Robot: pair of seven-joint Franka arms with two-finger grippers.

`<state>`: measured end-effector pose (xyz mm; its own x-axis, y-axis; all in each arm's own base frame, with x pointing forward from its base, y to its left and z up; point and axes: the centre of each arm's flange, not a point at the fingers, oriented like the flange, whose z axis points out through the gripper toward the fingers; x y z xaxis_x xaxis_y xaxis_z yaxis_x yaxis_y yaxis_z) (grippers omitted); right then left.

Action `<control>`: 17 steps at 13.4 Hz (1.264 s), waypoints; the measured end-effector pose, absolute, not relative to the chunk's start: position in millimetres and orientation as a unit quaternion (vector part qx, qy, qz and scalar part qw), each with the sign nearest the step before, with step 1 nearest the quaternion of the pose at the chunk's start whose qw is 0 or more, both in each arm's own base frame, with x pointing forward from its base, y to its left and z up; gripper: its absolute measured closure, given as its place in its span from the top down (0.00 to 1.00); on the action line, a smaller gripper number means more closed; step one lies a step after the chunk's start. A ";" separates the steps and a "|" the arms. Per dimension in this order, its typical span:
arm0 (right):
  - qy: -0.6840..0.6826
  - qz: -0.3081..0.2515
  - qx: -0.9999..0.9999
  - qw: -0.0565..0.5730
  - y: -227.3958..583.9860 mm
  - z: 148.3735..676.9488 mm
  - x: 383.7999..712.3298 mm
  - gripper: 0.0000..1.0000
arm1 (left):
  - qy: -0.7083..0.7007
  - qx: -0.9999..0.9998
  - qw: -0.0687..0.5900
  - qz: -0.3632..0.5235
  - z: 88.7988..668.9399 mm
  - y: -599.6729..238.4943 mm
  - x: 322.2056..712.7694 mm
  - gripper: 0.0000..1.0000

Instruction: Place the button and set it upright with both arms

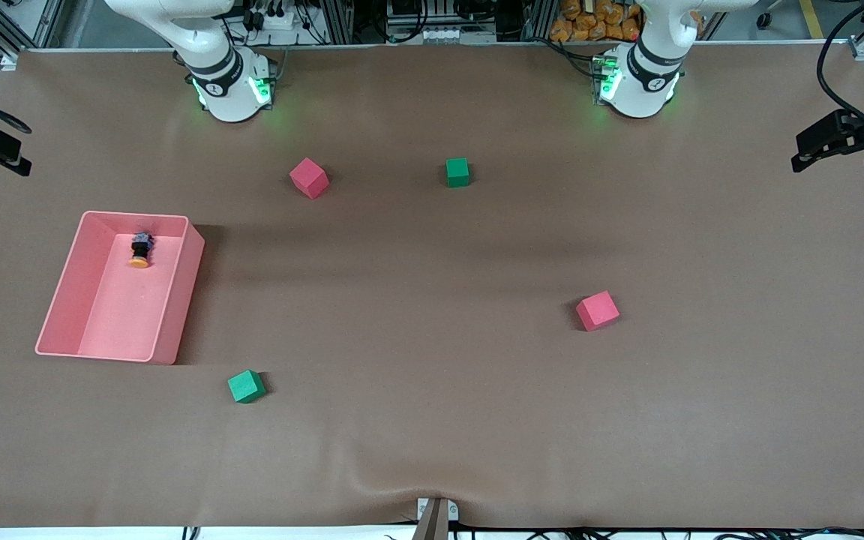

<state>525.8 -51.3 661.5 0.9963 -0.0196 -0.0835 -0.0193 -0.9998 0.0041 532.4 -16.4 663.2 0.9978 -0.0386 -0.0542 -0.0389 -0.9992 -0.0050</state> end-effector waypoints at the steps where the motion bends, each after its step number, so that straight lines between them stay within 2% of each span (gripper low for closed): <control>1: -0.010 -0.043 0.999 0.001 -51.2 661.3 525.6 1.00 | 0.019 -0.999 0.003 0.027 663.2 -16.4 532.4 1.00; 10: -0.015 -0.065 0.998 -0.003 -53.8 646.3 524.2 1.00 | 0.018 -0.999 0.003 0.027 663.2 -15.4 532.5 1.00; 13: -0.035 -0.085 0.996 -0.006 -74.7 606.2 527.7 1.00 | 0.017 -0.999 0.003 0.027 663.0 -14.3 532.5 1.00; 17: -0.057 -0.101 0.993 -0.003 -102.8 518.2 532.4 1.00 | 0.016 -0.999 0.003 0.027 663.0 -13.0 532.5 1.00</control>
<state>532.4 -102.8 518.2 0.9730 -0.1125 -0.2014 -0.1136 -0.9935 0.0061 532.5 -13.0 663.0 0.9980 -0.0322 -0.0547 -0.0325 -0.9995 -0.0050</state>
